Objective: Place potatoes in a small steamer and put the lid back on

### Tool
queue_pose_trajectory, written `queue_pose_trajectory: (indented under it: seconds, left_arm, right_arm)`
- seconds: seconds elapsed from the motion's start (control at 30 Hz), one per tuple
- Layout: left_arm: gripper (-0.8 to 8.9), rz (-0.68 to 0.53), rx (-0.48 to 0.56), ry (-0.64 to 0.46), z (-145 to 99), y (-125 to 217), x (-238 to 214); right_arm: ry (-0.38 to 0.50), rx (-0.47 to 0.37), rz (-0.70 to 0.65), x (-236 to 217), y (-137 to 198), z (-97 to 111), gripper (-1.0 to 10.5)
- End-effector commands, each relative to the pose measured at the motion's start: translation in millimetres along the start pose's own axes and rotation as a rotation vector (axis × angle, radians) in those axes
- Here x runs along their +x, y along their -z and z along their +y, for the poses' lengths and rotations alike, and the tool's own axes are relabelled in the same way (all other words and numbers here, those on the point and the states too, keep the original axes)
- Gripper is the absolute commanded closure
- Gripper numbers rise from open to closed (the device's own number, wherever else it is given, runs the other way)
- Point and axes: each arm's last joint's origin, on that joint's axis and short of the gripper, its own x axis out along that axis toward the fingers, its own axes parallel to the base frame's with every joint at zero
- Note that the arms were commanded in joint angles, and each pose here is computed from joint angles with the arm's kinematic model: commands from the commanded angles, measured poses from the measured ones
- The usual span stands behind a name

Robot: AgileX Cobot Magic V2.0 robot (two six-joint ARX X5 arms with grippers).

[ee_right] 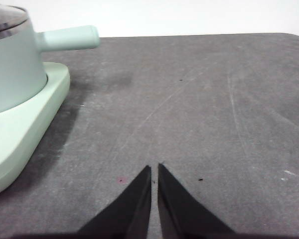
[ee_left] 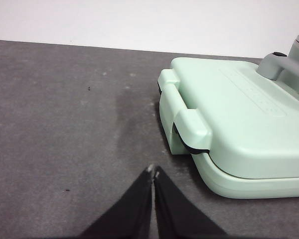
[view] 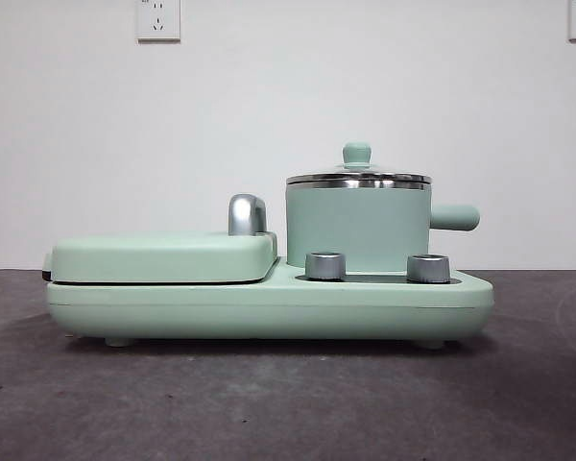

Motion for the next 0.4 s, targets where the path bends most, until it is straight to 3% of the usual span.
queue_pose_trajectory:
  seconds: [0.03,0.4]
  left_arm:
    - [8.07,0.025,-0.005,-0.004,0.8,6.7,1.7]
    - [8.07,0.025,-0.005,-0.004,0.8,6.7,1.7]
  right_arm:
    - [0.004,-0.011,-0.013,1.4,2.1,-0.4,9.3]
    - [-0.005,-0.011,-0.051,2.9,1.5,-0.1,9.3]
